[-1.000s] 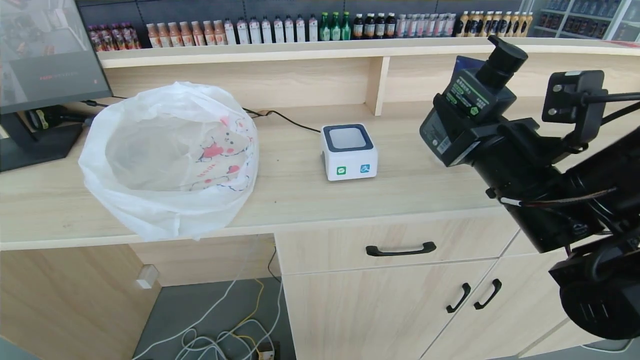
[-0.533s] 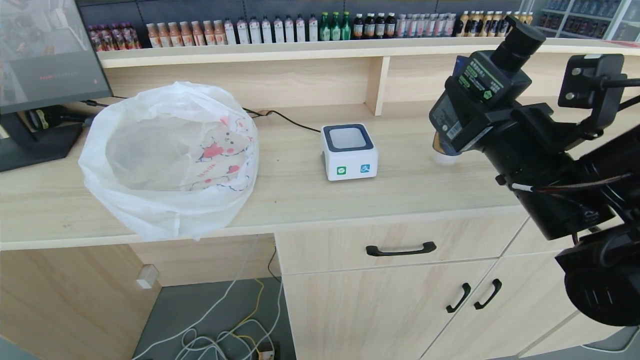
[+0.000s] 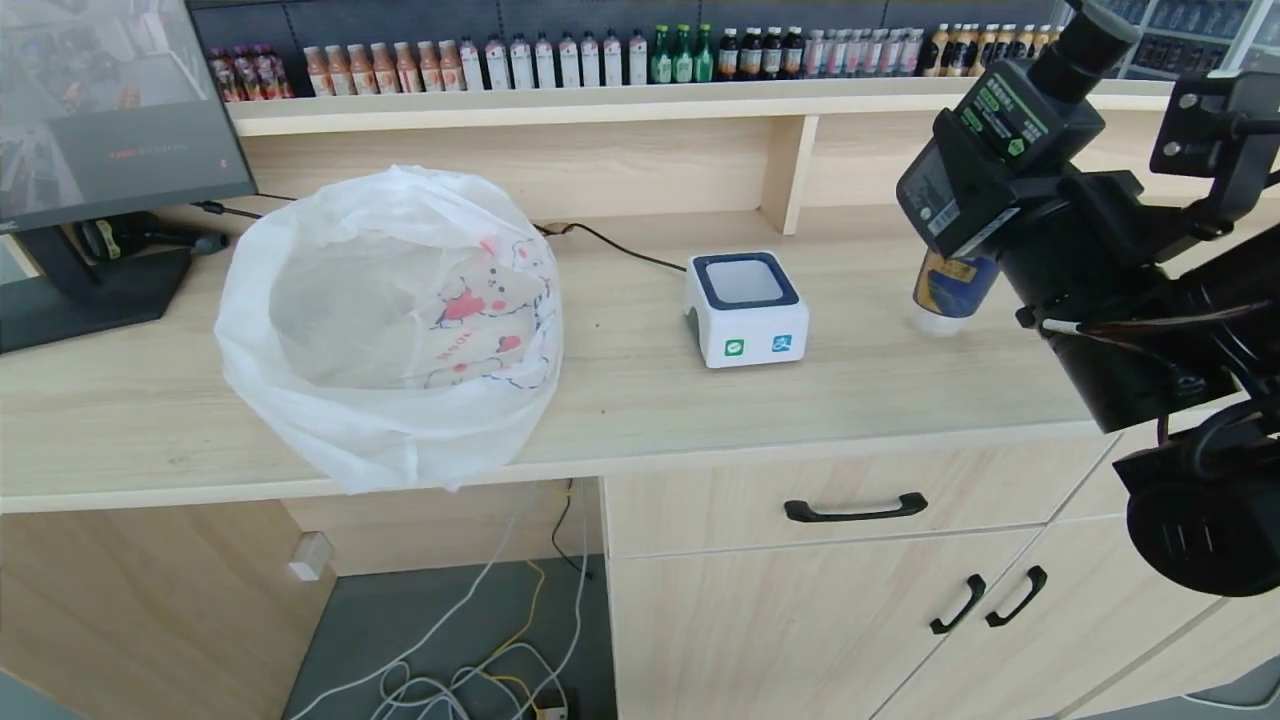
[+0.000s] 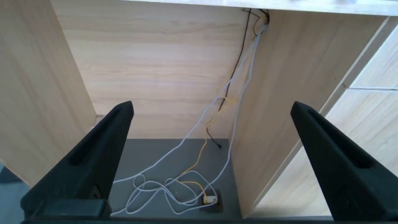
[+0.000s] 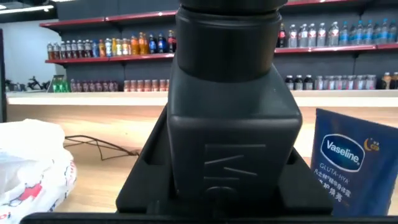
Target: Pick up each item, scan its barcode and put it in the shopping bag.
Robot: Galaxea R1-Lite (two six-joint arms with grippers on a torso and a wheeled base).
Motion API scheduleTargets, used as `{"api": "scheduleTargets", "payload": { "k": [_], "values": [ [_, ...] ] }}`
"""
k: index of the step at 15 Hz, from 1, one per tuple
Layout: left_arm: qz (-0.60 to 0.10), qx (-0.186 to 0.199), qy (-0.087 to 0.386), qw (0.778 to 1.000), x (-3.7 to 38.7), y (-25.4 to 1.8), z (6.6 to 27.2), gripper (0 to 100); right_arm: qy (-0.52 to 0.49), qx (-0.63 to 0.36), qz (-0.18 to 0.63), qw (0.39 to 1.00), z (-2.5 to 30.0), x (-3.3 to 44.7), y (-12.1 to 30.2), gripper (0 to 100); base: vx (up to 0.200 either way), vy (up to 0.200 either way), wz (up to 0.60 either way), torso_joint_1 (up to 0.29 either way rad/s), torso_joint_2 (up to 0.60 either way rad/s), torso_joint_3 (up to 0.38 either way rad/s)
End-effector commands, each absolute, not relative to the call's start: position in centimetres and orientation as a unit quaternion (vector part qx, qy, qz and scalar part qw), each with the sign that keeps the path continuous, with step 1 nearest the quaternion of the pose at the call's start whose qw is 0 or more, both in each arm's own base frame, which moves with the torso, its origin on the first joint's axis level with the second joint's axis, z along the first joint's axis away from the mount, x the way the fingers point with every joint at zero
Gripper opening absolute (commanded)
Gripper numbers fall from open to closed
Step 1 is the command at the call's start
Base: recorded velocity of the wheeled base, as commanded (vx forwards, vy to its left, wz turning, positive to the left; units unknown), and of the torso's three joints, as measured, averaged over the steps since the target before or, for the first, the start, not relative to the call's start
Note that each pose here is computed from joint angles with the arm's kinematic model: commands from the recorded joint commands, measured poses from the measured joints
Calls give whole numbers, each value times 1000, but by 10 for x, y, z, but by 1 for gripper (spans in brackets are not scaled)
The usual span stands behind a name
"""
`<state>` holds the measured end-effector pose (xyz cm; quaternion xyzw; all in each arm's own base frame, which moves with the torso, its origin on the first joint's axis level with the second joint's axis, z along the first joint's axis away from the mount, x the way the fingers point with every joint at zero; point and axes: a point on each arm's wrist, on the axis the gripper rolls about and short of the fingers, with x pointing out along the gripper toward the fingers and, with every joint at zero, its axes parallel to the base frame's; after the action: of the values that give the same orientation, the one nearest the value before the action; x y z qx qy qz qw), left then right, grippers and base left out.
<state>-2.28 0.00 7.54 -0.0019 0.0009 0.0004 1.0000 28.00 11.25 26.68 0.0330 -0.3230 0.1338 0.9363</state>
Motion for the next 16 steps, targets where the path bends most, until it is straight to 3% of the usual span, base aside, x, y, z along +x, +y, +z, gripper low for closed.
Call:
{"api": "scheduleTargets", "payload": {
  "k": [1, 4, 11, 16],
  "values": [
    [1, -2, 1, 1000, -23, 0, 75, 100, -322, 35, 131, 937, 267, 281, 111, 0, 0, 200, 0, -12, 2, 2],
    [1, -2, 1, 1000, -23, 0, 75, 100, -313, 38, 136, 939, 262, 279, 113, 0, 0, 200, 0, 4, -1, 2],
    [0, 0, 1, 1000, -23, 0, 75, 100, -291, 43, 109, 950, 253, 273, 108, 0, 0, 0, 0, 0, 0, 0],
    [1, 0, 1, 1000, -23, 0, 75, 100, -303, -7, 146, 942, 253, 275, 104, 0, 0, 0, 0, 0, 0, 0]
  ]
}}
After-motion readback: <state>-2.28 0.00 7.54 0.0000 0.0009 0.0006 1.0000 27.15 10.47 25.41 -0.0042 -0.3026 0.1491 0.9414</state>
